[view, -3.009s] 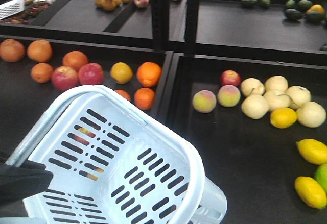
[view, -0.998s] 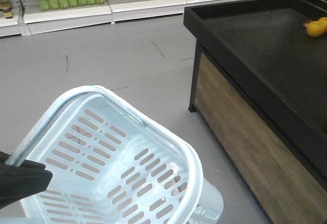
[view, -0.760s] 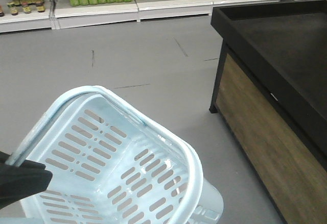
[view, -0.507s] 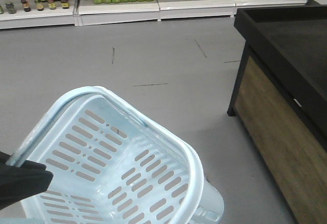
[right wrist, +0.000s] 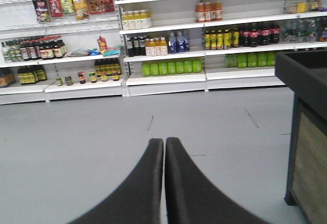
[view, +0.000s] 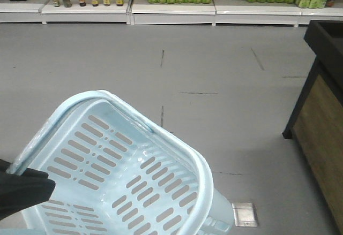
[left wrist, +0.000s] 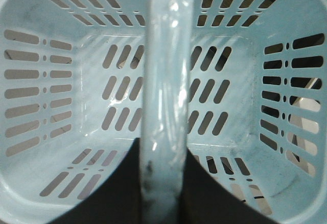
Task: Pick three apples into basket with both arms
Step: 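Drive the base away from the table while holding the basket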
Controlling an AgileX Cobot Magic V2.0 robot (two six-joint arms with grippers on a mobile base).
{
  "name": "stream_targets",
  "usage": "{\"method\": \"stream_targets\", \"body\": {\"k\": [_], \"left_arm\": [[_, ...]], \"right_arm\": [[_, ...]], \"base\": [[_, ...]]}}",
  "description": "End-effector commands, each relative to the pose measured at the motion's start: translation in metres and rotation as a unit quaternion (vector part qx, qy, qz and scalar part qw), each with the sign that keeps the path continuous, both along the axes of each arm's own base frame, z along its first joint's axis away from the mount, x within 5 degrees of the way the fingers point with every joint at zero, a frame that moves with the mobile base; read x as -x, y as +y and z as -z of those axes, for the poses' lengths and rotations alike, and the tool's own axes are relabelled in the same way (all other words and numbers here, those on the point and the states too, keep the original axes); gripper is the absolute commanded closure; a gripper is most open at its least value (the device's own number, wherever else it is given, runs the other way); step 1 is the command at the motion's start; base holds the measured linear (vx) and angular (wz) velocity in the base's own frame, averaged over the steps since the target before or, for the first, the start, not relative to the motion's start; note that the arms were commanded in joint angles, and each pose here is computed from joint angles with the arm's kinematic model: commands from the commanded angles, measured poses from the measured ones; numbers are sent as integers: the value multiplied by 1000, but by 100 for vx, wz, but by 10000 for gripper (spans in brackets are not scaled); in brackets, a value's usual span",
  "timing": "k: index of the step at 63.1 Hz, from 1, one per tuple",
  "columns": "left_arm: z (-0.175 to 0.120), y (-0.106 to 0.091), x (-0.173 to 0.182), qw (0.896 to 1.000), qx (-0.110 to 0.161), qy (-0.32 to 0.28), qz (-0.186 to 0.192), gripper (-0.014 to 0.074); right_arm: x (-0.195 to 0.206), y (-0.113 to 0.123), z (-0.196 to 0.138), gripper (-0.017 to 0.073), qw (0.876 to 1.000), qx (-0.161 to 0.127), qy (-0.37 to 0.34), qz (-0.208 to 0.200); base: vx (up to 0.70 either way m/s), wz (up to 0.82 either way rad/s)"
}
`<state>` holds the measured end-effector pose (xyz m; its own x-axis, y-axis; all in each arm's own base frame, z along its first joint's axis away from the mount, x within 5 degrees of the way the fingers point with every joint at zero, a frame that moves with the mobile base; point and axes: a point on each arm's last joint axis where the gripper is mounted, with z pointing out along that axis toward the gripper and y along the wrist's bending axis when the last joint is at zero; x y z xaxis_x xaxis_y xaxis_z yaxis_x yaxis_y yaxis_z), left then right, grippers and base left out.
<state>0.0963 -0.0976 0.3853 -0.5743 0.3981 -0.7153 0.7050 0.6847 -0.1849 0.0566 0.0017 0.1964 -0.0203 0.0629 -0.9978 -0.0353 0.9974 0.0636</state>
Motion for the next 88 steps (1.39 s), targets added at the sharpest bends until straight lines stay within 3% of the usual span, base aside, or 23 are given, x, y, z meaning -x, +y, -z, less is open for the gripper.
{"method": "stream_targets", "body": {"k": [1, 38, 88], "left_arm": [[-16, -3, 0, 998, 51, -32, -7, 600], [-16, -3, 0, 998, 51, -32, -7, 600], [-16, -3, 0, 998, 51, -32, -7, 600]], "right_arm": [[1, 0, -3, 564, 999, 4, -38, -1], [1, 0, -3, 564, 999, 4, -38, -1], [1, 0, -3, 564, 999, 4, -38, -1]], "base": [[13, 37], [17, 23], [24, -5]]}}
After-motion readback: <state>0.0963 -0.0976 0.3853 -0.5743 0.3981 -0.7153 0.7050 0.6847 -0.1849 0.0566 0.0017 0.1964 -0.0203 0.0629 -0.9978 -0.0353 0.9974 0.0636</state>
